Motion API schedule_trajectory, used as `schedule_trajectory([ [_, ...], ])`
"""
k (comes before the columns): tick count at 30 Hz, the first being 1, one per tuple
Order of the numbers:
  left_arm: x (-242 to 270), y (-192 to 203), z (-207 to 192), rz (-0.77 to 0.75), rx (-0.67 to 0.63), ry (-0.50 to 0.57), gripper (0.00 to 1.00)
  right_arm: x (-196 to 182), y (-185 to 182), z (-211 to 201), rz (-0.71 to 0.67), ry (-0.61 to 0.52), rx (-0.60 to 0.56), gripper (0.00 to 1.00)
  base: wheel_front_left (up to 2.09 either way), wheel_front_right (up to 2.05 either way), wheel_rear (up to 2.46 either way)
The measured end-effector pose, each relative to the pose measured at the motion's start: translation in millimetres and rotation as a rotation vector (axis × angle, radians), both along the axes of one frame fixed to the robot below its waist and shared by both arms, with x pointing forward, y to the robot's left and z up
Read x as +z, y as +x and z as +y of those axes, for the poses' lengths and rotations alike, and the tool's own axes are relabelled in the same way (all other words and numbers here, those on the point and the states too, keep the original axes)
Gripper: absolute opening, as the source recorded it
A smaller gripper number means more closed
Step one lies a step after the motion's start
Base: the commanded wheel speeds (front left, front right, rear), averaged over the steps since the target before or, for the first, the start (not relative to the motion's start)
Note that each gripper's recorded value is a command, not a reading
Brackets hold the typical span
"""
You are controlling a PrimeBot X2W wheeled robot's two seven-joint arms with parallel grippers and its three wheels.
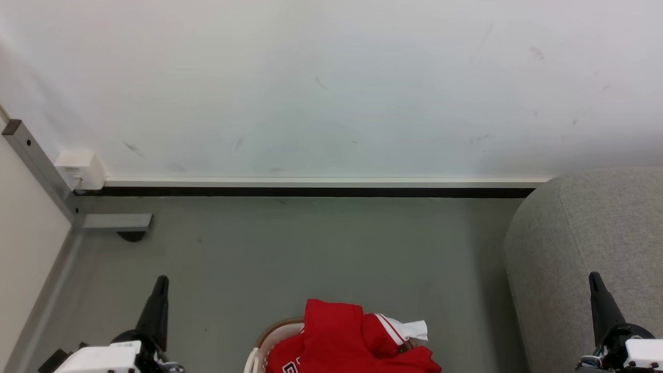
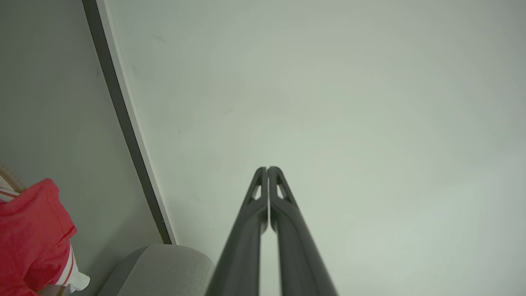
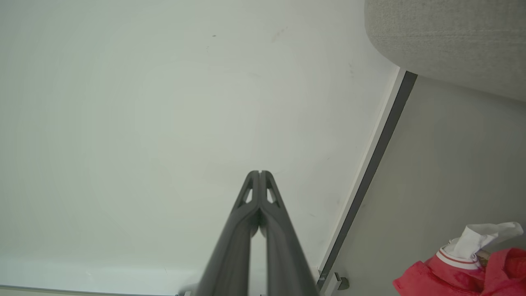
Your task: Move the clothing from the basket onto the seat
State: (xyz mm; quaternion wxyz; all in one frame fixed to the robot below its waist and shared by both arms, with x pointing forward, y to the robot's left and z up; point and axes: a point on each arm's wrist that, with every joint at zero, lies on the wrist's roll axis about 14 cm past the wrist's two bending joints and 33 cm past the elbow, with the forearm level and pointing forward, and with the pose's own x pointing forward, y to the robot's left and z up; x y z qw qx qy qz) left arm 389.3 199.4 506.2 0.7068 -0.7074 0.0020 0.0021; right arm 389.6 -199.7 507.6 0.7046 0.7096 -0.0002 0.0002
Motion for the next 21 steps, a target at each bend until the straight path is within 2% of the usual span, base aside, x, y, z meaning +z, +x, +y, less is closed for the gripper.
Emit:
schedule_trajectory([
  [10,0.0,0.0,-0.1,0.0,0.0,0.0,0.0,0.0,0.0,-0.1,0.0,0.0,0.0,0.0,0.0,0.0,0.0],
  [11,0.1,0.0,-0.1,0.0,0.0,0.0,1.0,0.0,0.0,0.0,0.0,0.0,0.0,1.0,0.0,0.0,0.0],
  [17,-30.6,-14.0,-2.5,0.094,0.003,-0.015,1.0,-30.3,-14.0,5.9,0.088,0.023,0.003,1.0,0.0,0.0,0.0],
  [21,-29.2,-13.9,-4.5,0.089,0.009,-0.015,1.0,-28.1,-14.1,8.4,0.081,0.024,0.0,1.0,0.0,0.0,0.0],
])
